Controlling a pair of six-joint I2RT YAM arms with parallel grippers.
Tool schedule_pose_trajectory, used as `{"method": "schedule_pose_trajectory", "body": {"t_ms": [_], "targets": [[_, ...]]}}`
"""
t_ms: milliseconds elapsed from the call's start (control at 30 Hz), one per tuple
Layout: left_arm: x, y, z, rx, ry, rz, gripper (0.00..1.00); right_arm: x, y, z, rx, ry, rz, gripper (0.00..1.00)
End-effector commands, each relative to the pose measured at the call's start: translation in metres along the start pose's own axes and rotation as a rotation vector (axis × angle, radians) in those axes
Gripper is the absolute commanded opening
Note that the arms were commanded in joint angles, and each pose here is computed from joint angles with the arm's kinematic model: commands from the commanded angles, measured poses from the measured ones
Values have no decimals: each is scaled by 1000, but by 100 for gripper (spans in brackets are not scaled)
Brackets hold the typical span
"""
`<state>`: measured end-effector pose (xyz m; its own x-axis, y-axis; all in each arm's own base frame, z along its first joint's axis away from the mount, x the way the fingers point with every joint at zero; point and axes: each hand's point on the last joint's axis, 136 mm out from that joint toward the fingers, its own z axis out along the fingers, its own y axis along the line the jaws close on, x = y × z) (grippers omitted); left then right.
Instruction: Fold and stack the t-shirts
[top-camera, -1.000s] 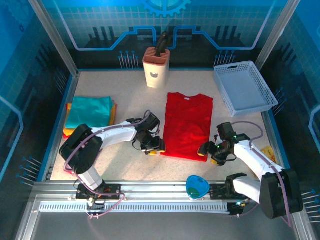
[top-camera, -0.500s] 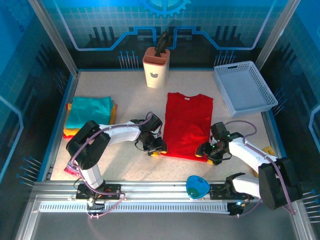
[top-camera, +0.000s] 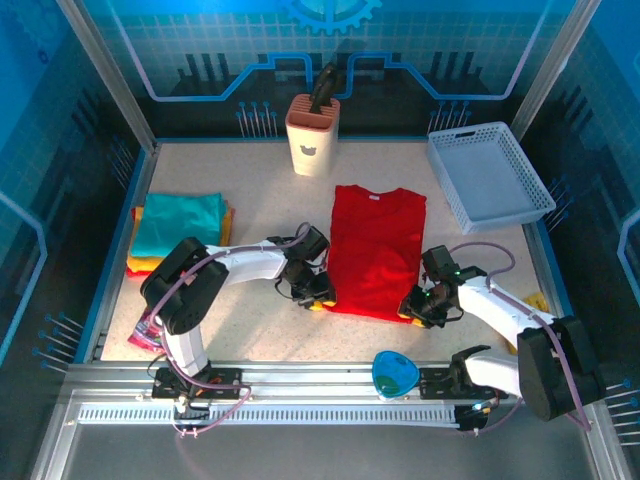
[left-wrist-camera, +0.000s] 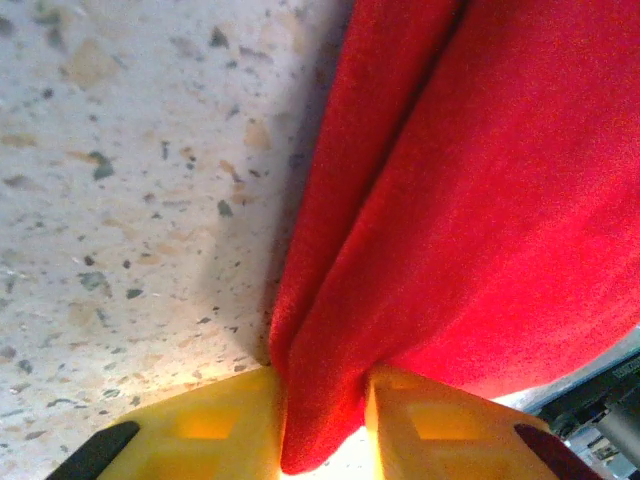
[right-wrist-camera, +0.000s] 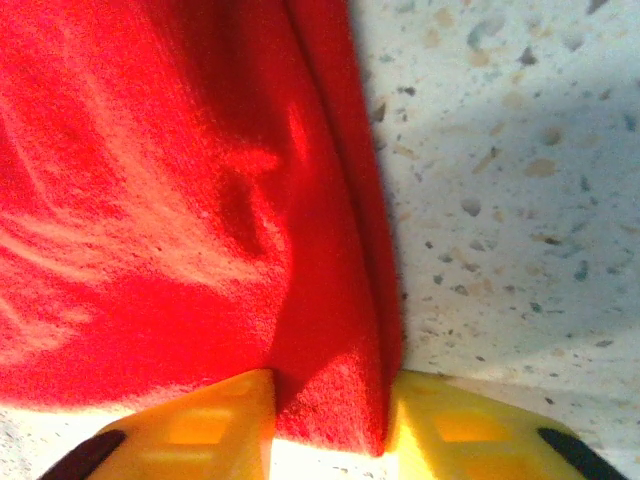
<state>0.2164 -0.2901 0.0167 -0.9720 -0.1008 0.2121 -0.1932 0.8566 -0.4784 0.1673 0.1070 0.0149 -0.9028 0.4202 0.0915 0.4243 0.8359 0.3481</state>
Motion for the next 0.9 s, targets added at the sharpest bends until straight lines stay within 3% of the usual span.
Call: {"method": "schedule_pose_trajectory", "body": {"t_ms": [0, 400, 500, 867], "targets": [[-9, -11, 11, 22, -31, 40, 22, -10, 29, 3, -119, -36, -70, 25], [-9, -6, 5, -1, -57, 39, 0, -5, 18, -5, -85, -58, -88, 5], [-2, -3, -2, -13, -73, 44, 0, 3, 9, -11, -63, -58, -93, 0], [50, -11, -8, -8, -109, 37, 0, 37, -10, -39, -52, -39, -89, 0]]}}
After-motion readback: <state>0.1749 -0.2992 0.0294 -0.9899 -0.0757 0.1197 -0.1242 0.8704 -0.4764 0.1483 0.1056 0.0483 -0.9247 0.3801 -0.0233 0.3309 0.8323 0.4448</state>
